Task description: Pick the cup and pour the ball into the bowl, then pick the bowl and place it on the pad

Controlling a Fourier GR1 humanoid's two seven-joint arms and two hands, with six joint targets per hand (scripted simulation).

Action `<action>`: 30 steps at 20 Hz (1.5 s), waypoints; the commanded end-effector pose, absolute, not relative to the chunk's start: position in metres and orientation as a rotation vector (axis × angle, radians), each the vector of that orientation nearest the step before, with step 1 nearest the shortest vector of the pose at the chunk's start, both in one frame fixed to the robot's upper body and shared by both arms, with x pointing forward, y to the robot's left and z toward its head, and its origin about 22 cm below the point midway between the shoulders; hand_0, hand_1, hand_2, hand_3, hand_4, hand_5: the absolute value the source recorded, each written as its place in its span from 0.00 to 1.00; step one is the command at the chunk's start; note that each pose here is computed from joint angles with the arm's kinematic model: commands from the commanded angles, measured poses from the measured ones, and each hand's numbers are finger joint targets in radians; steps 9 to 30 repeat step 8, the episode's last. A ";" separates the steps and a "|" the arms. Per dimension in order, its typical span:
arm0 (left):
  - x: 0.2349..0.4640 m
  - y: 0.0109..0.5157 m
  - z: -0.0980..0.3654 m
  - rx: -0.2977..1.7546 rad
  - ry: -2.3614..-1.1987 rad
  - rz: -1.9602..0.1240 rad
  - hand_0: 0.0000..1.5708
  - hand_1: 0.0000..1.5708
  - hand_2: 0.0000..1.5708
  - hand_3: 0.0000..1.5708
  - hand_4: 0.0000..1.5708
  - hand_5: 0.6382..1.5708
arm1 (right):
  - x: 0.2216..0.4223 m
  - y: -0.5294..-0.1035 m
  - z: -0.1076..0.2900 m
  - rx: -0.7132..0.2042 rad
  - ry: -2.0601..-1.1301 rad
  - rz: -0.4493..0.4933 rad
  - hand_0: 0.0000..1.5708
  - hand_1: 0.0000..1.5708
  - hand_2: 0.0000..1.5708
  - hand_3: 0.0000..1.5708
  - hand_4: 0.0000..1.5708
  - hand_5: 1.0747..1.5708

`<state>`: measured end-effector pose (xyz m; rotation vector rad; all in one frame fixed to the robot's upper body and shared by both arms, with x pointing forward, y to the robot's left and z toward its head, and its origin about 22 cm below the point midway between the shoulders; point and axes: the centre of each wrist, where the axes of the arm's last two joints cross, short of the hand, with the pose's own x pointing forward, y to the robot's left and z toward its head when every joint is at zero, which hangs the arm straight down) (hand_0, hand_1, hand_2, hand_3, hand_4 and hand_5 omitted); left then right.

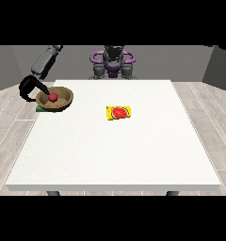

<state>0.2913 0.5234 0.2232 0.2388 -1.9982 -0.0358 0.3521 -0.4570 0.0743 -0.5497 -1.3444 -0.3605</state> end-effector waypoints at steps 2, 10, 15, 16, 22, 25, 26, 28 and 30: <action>0.298 0.508 0.244 0.228 -1.977 -0.059 0.00 0.00 0.00 0.00 0.77 1.00 | 0.354 -0.451 0.063 -0.562 -1.285 -0.275 0.00 0.00 0.00 0.00 0.00 0.67; 0.311 0.490 0.181 0.244 -1.805 -0.007 0.00 0.00 0.00 0.00 0.76 1.00 | 0.360 -0.455 0.093 -0.547 -1.224 -0.151 0.00 0.00 0.00 0.00 0.13 0.61; 0.311 0.490 0.181 0.244 -1.805 -0.007 0.00 0.00 0.00 0.00 0.76 1.00 | 0.360 -0.455 0.093 -0.547 -1.224 -0.151 0.00 0.00 0.00 0.00 0.13 0.61; 0.311 0.490 0.181 0.244 -1.805 -0.007 0.00 0.00 0.00 0.00 0.76 1.00 | 0.360 -0.455 0.093 -0.547 -1.224 -0.151 0.00 0.00 0.00 0.00 0.13 0.61; 0.311 0.490 0.181 0.244 -1.805 -0.007 0.00 0.00 0.00 0.00 0.76 1.00 | 0.360 -0.455 0.093 -0.547 -1.224 -0.151 0.00 0.00 0.00 0.00 0.13 0.61; 0.311 0.490 0.181 0.244 -1.805 -0.007 0.00 0.00 0.00 0.00 0.76 1.00 | 0.360 -0.455 0.093 -0.547 -1.224 -0.151 0.00 0.00 0.00 0.00 0.13 0.61; 0.311 0.490 0.181 0.244 -1.805 -0.007 0.00 0.00 0.00 0.00 0.76 1.00 | 0.360 -0.455 0.093 -0.547 -1.224 -0.151 0.00 0.00 0.00 0.00 0.13 0.61; 0.311 0.490 0.181 0.244 -1.805 -0.007 0.00 0.00 0.00 0.00 0.76 1.00 | 0.360 -0.455 0.093 -0.547 -1.224 -0.151 0.00 0.00 0.00 0.00 0.13 0.61; 0.311 0.490 0.181 0.244 -1.805 -0.007 0.00 0.00 0.00 0.00 0.76 1.00 | 0.360 -0.455 0.093 -0.547 -1.224 -0.151 0.00 0.00 0.00 0.00 0.13 0.61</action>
